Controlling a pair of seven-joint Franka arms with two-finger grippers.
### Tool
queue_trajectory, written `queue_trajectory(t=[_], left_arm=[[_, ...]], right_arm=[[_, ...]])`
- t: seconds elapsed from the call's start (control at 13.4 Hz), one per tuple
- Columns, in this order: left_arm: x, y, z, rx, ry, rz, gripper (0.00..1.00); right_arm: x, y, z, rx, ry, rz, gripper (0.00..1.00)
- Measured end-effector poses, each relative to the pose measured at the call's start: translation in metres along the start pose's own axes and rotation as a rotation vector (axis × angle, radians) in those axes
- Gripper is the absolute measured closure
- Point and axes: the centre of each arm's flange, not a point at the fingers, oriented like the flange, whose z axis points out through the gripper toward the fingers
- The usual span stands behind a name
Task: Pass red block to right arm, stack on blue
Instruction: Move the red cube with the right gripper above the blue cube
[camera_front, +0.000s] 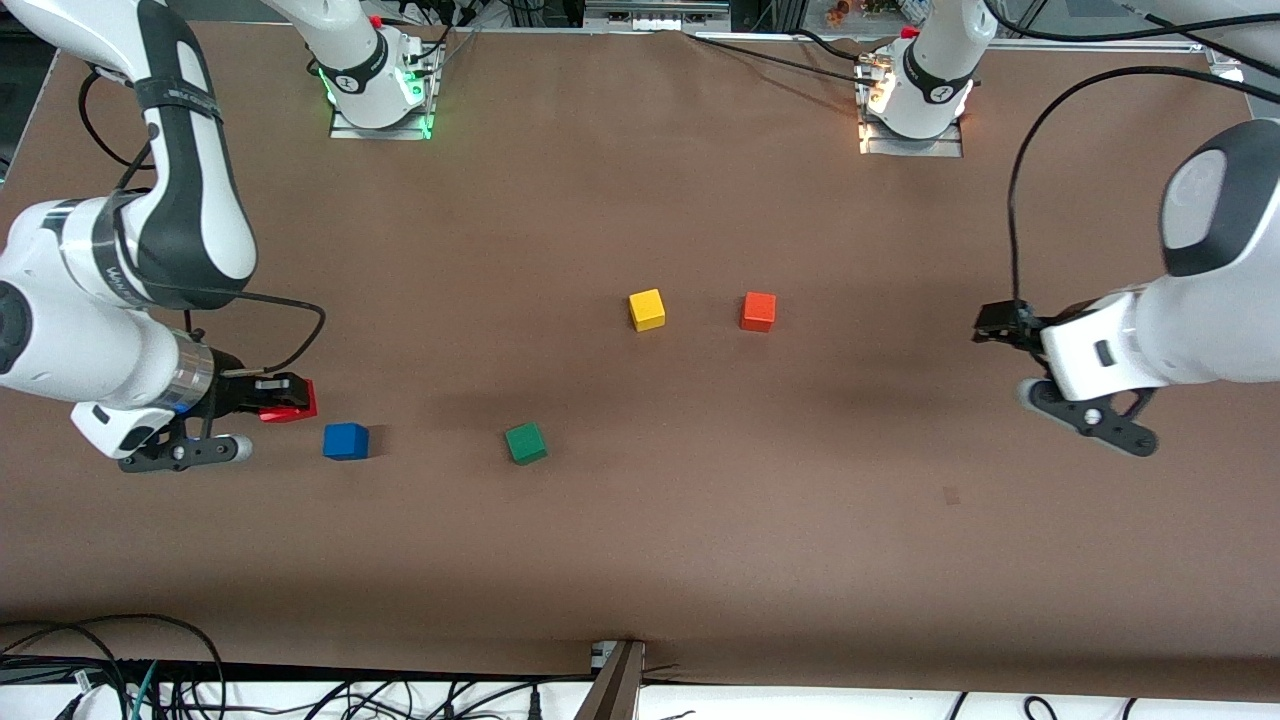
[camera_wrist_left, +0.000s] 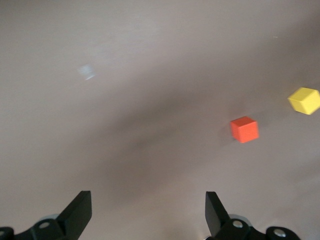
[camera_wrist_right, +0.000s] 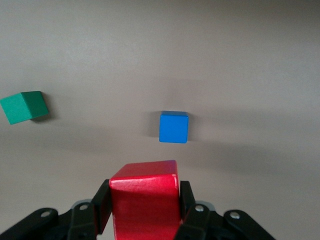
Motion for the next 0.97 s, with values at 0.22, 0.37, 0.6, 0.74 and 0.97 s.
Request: queue_trajectory(t=[0.22, 0.37, 0.6, 0.74, 0.97], left_arm=[[-0.024, -0.051, -0.013, 0.033, 0.013, -0.106, 0.0], [-0.043, -0.068, -0.03, 0.055, 0.033, -0.16, 0.0], [-0.075, -0.062, -0.052, 0.058, 0.039, -0.274, 0.0], [-0.097, -0.048, -0.059, 0.057, 0.038, -0.325, 0.0], [-0.115, -0.038, -0.044, 0.06, 0.052, -0.337, 0.0]], right_arm=[[-0.006, 0.0, 0.008, -0.018, 0.032, 0.005, 0.42], [-0.008, 0.003, 0.021, -0.021, 0.059, 0.01, 0.42], [-0.011, 0.008, 0.055, -0.027, 0.096, 0.018, 0.42], [-0.01, 0.01, 0.078, -0.03, 0.106, 0.024, 0.42], [-0.007, 0.012, 0.1, 0.002, 0.099, 0.057, 0.42]])
